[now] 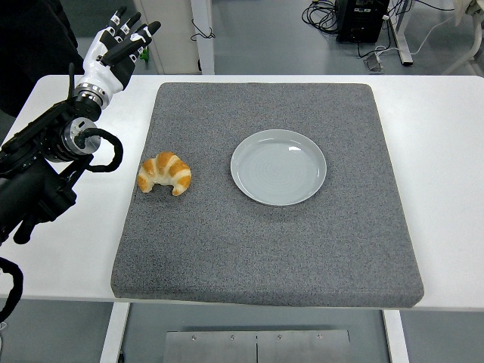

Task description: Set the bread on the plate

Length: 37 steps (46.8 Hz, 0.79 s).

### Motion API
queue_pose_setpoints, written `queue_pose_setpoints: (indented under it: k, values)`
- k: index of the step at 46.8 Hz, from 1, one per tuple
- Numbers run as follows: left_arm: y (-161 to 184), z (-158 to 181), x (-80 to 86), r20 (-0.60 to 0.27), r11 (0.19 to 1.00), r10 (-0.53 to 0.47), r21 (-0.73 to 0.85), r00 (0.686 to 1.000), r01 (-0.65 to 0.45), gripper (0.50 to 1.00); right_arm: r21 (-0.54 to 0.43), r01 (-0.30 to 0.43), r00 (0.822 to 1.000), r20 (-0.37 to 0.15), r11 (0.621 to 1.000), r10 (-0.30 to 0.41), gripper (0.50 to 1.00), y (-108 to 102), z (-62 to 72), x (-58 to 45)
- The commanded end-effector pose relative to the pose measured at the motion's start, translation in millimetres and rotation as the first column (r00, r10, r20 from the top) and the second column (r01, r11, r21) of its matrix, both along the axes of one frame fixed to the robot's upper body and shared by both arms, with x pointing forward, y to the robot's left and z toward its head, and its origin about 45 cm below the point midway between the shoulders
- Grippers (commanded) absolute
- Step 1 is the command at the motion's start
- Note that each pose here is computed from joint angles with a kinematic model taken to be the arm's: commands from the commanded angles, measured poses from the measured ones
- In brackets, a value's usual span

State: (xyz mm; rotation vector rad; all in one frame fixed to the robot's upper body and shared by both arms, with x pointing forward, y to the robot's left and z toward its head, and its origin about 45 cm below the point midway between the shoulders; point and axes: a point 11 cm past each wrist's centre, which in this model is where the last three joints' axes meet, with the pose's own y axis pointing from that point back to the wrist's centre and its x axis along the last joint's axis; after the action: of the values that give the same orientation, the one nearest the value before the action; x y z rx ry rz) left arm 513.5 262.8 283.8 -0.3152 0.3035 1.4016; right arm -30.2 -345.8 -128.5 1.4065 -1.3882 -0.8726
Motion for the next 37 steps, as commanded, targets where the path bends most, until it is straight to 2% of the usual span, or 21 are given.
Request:
queue_pose_setpoints:
  k: [1,10,16,23,27,37]
  values:
    - [-1.6,4.0,-4.9,0.005,0.994,-0.054,0.09,0.999,0.053,0.954,-0.001,0.0,1.0,0.0,1.0,0.0,1.0,-0.1,0.0,-0.1]
    - [-0.5,16.0,-4.4,0.01,0.972,-0.101,0.215,0.995,0.097,0.949,0.0,0.0,1.0,0.0,1.0,0.0,1.0,0.0,0.0,-0.1]
    - [8.7,24.6,-12.0,-0.041,0.912,-0.179,0.368,0.983,0.182,0.949,0.0,0.0,1.0,0.0,1.0,0.0,1.0,0.0,0.0,-0.1]
    - [24.6,53.9,-20.3,0.006,0.854,-0.218,0.486,0.976,0.188,0.949,-0.001,-0.001,1.0,0.002,1.0,0.001,1.0,-0.1,0.0,0.8]
    - [28.6,65.9,-25.1,0.013,0.804,-0.262,0.557,0.965,0.211,0.949,0.0,0.0,1.0,0.0,1.0,0.0,1.0,0.0,0.0,-0.1]
    - [36.9,70.9,-40.0,-0.057,0.649,-0.337,0.709,0.94,0.275,0.948,0.0,0.0,1.0,0.0,1.0,0.0,1.0,0.0,0.0,-0.1]
